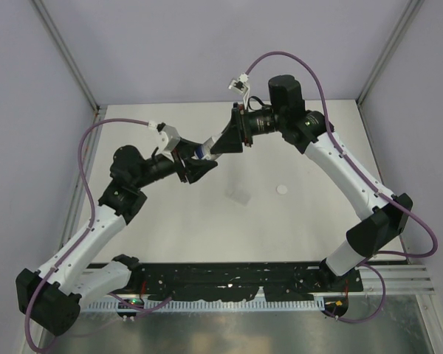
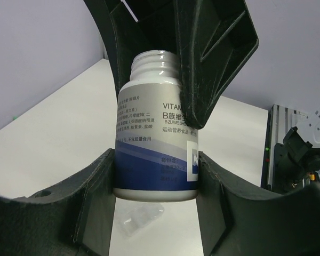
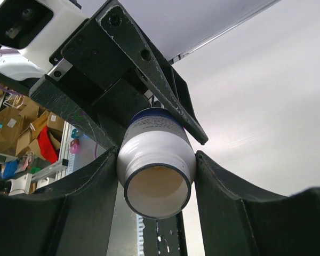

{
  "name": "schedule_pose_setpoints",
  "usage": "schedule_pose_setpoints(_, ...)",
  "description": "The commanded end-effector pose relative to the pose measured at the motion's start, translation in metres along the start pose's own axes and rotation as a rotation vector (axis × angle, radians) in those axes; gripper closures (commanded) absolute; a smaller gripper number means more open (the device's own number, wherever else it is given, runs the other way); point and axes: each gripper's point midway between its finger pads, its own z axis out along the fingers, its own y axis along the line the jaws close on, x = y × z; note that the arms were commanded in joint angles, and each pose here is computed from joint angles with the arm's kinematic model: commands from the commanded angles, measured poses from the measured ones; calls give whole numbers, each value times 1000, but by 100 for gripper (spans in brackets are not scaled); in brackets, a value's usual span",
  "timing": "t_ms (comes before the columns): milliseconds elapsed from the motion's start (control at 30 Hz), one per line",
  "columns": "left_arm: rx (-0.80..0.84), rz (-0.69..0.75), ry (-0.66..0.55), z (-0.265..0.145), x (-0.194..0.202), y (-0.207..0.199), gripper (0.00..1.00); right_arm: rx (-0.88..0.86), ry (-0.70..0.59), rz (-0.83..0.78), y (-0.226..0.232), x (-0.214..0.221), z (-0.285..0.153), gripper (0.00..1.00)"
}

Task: Sort the pills into containers

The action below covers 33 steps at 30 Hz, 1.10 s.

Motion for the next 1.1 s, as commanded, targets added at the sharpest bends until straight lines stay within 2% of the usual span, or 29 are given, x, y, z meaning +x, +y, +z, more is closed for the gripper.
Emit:
schedule_pose_setpoints(0, 21, 32, -53, 3, -24, -3, 82, -25, -48, -87, 23, -14, -10, 83)
schedule_pose_setpoints(33, 19, 31, -52, 3, -24, -3, 91, -26, -46, -87, 24, -14, -10, 80)
schedule_pose_setpoints(67, 12, 33, -56, 3, -25, -2, 100, -20, -49, -91, 24, -14, -11, 72)
schedule_pose_setpoints(367, -14, 22, -56, -1, -21, 0, 100, 13, -41, -92, 19, -9, -13, 34)
schedule_pose_setpoints(633, -23, 38, -37, -7, -11, 0, 100, 42, -45, -103, 18, -9, -16, 20)
schedule_pose_setpoints(1067, -59, 82, 20, -24, 15, 7, 100, 202, -41, -139, -15, 2, -51, 8)
